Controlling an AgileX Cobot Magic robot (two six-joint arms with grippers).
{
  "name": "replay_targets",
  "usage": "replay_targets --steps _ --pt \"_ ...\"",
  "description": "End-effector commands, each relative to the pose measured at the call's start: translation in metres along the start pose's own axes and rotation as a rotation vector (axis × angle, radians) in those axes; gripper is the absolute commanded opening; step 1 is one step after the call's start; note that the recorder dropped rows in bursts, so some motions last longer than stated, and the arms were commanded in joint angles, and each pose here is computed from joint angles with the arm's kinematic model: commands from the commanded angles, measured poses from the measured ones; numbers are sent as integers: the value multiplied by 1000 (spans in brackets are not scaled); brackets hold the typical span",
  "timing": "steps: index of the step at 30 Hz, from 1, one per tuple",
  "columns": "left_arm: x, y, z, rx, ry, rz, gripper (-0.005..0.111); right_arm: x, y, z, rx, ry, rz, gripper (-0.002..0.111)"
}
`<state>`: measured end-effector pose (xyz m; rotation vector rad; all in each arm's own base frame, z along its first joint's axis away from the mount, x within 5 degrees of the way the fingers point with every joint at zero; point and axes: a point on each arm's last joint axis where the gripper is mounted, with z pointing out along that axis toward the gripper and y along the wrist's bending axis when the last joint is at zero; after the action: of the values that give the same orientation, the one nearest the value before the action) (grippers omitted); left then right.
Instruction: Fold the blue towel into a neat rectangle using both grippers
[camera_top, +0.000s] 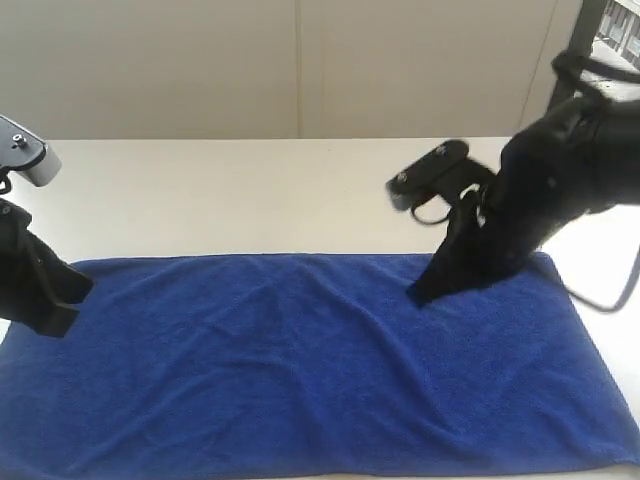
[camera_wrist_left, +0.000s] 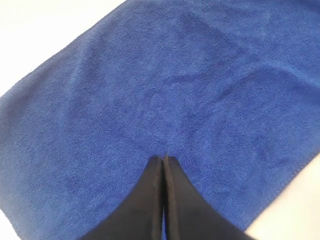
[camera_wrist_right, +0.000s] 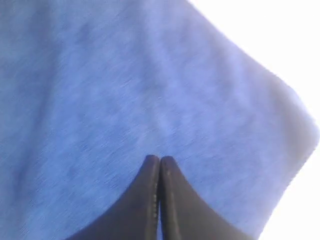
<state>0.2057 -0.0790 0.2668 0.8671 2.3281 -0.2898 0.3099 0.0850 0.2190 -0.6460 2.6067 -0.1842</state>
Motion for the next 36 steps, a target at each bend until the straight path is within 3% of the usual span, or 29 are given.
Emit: replay_targets --steps 1,5,9,19,23,31,36 --pt "-4 -6 -3 45 -38 -66 0 -11 -65 21 66 26 123 0" --pt "-6 -8 -3 66 -58 -96 0 -5 -104 58 22 120 156 0" --pt "-7 -9 -2 81 -69 -120 0 4 -125 91 17 182 180 0" --pt "-9 -10 -3 102 -88 -129 0 15 -124 135 -14 233 172 0" --pt "-9 -11 -3 106 -89 -132 0 14 -124 134 -16 237 174 0" --pt "-9 -11 -3 111 -91 -138 0 -18 -146 95 67 58 190 0" --pt "-9 -11 -3 111 -91 -138 0 -20 -148 112 65 82 177 0"
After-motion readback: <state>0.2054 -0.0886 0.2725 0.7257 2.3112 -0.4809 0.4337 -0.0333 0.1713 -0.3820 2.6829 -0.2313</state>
